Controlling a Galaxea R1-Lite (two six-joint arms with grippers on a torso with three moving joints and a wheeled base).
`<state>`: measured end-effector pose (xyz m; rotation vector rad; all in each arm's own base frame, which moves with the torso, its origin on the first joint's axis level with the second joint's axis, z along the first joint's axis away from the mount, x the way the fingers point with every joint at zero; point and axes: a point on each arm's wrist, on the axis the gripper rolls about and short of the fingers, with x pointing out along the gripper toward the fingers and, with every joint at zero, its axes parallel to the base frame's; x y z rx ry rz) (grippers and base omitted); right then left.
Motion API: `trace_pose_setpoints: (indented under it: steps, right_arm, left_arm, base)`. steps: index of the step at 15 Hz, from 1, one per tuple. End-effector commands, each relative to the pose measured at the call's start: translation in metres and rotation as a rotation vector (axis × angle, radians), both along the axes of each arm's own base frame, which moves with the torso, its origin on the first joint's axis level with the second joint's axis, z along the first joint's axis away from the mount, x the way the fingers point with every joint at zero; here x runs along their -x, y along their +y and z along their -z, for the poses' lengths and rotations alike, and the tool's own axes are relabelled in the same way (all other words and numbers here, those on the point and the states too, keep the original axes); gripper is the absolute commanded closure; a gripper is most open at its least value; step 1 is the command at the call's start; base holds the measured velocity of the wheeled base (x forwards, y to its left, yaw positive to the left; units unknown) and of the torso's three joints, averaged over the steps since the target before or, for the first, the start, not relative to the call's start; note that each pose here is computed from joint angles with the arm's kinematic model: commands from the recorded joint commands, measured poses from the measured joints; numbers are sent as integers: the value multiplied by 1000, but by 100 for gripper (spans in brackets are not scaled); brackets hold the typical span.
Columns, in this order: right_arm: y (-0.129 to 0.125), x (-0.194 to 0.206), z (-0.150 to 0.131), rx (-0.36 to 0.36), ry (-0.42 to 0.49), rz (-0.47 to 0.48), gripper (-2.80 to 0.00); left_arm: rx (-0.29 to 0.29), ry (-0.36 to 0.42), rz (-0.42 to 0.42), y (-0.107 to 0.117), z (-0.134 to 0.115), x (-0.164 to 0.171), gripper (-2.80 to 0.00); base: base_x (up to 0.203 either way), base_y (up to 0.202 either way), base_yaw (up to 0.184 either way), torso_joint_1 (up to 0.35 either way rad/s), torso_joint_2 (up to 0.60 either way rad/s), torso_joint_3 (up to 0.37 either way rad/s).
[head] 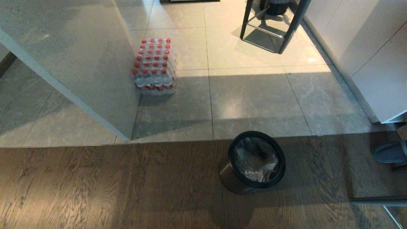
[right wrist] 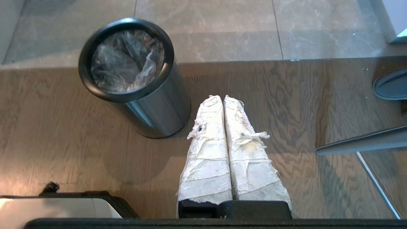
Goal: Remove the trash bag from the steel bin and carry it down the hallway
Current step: Place the outer trash can on the ground
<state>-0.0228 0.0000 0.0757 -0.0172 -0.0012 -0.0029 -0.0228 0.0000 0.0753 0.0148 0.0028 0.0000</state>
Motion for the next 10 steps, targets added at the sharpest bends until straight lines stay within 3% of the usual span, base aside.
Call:
trace_pose_setpoints:
  steps: [1, 8, 10]
  right_arm:
    - [0, 0, 0, -2, 0, 0, 0]
    - [0, 1, -3, 4, -8, 4, 0]
    - [1, 8, -39, 7, -23, -28, 0]
  left_arm:
    - [1, 0, 0, 0, 0, 0, 0]
    - [9, 2, 0, 0, 0, 0, 0]
    - [9, 2, 0, 0, 0, 0, 0]
  base:
    - [0, 0, 0, 2, 2, -153]
    - [0, 0, 0, -1, 0, -24]
    - [0, 0, 0, 0, 0, 0]
